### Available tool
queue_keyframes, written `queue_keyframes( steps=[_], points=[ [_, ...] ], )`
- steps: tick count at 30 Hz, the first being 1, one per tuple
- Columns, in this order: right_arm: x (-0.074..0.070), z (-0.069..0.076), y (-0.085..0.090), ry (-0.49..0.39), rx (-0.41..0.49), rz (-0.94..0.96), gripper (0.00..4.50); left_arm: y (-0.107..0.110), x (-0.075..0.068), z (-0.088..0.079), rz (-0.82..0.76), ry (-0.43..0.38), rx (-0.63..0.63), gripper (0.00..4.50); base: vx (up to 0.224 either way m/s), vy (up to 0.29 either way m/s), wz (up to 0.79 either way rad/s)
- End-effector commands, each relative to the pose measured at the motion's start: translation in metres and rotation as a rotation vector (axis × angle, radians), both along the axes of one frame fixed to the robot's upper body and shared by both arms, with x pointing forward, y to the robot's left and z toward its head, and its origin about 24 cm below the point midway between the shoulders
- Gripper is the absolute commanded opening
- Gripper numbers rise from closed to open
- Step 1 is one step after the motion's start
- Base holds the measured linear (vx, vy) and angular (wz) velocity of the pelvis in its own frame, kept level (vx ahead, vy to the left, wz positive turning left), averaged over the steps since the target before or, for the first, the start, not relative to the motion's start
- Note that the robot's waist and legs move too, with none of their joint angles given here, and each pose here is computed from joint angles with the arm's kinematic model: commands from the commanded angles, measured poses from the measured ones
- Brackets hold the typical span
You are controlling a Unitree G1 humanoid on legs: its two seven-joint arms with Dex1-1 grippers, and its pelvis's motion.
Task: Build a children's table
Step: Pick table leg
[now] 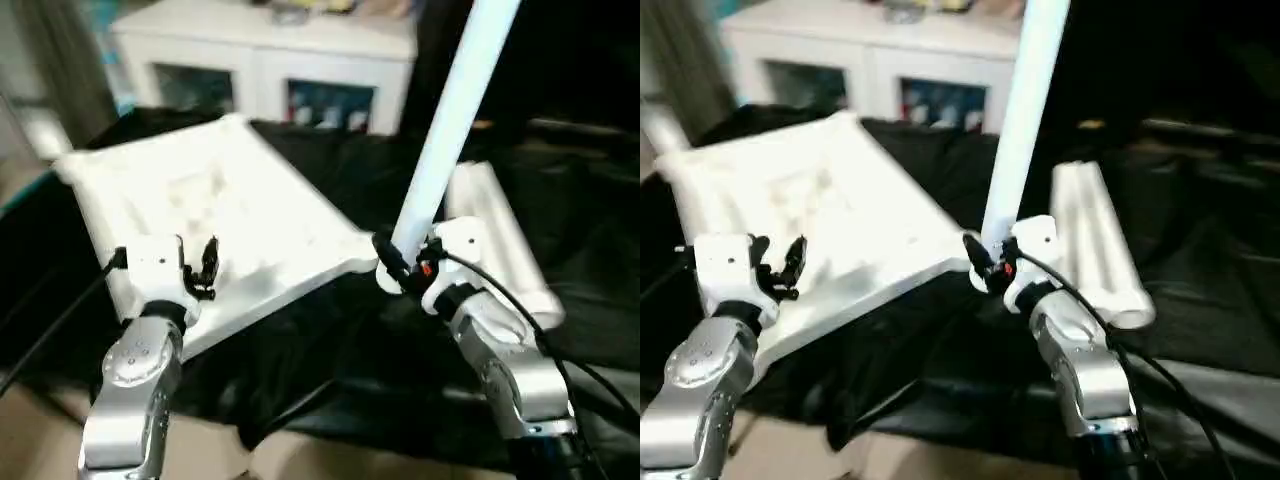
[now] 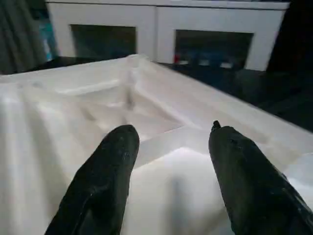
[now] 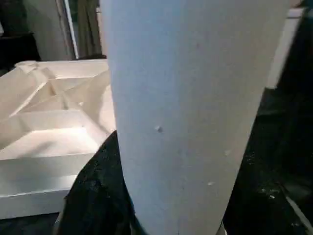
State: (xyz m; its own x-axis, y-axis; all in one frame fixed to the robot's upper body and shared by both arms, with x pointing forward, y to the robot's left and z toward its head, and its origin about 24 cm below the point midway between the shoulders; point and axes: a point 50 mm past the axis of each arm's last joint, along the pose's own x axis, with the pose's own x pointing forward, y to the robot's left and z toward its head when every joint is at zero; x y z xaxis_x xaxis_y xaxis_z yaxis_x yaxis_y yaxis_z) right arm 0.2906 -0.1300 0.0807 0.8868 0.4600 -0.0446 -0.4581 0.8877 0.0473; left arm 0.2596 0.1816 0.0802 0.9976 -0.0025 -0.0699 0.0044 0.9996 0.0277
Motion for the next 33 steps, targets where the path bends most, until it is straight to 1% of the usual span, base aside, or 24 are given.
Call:
queue_keyframes(
  steps=[1,3,7,11,13,14,16,17,20,22,23,25,28,31,33],
  points=[
    [0.004,0.007,-0.004,-0.026,0.005,-0.009,1.91,-0.004,0.001,0.003,-0.024,-0.013,-0.006,2.72,0.142,-0.035,-0.24],
    [0.003,0.007,-0.002,-0.038,-0.040,0.024,1.91,-0.008,-0.001,0.002,-0.046,-0.013,-0.002,2.72,0.154,0.001,-0.23],
    [0.001,0.006,-0.001,-0.041,-0.072,0.045,1.91,-0.010,-0.002,0.001,-0.058,-0.012,0.003,2.72,0.149,0.025,0.16],
    [-0.001,0.006,-0.001,-0.028,-0.019,0.052,1.91,-0.011,-0.002,0.000,-0.055,-0.012,0.001,2.72,0.248,0.027,0.59],
    [-0.004,0.004,0.000,-0.021,-0.020,0.073,1.91,-0.012,-0.003,0.000,-0.053,-0.018,-0.007,2.72,0.247,-0.064,0.28],
    [-0.005,0.003,0.001,-0.022,-0.028,0.079,1.91,-0.012,-0.004,0.001,-0.052,-0.022,-0.013,2.72,0.051,-0.064,-0.05],
    [-0.006,0.001,0.002,-0.013,-0.029,0.091,1.91,-0.011,-0.006,-0.001,-0.060,-0.002,0.019,2.72,-0.001,-0.054,0.04],
    [-0.008,0.000,0.003,-0.007,-0.016,0.104,1.91,-0.012,-0.007,-0.002,-0.093,0.005,0.034,2.72,0.016,-0.042,0.28],
    [-0.009,0.000,0.004,-0.004,-0.006,0.112,1.91,-0.012,-0.009,-0.003,-0.110,0.008,0.041,2.72,0.024,-0.057,0.16],
    [-0.010,0.000,0.005,-0.001,0.005,0.118,1.91,-0.014,-0.011,-0.006,-0.175,0.029,0.062,2.72,-0.064,-0.057,0.03],
    [-0.010,0.000,0.005,0.001,0.006,0.116,1.91,-0.014,-0.013,-0.006,-0.195,0.030,0.094,2.72,0.000,0.000,0.00],
    [-0.010,-0.001,0.005,0.006,0.008,0.110,1.91,-0.014,-0.013,-0.007,-0.203,0.040,0.096,2.72,0.000,0.000,0.00],
    [-0.011,-0.003,0.002,0.020,0.003,0.078,1.91,-0.010,-0.009,-0.006,-0.153,0.038,0.057,2.72,-0.087,0.017,0.24],
    [-0.014,-0.006,0.000,0.033,-0.003,0.069,1.91,-0.012,-0.008,-0.006,-0.159,0.043,0.015,2.72,-0.078,0.003,0.07],
    [-0.015,-0.007,0.000,0.046,0.013,0.060,1.91,-0.014,-0.008,-0.006,-0.172,0.041,0.019,2.72,-0.073,0.036,-0.32]
  ],
)
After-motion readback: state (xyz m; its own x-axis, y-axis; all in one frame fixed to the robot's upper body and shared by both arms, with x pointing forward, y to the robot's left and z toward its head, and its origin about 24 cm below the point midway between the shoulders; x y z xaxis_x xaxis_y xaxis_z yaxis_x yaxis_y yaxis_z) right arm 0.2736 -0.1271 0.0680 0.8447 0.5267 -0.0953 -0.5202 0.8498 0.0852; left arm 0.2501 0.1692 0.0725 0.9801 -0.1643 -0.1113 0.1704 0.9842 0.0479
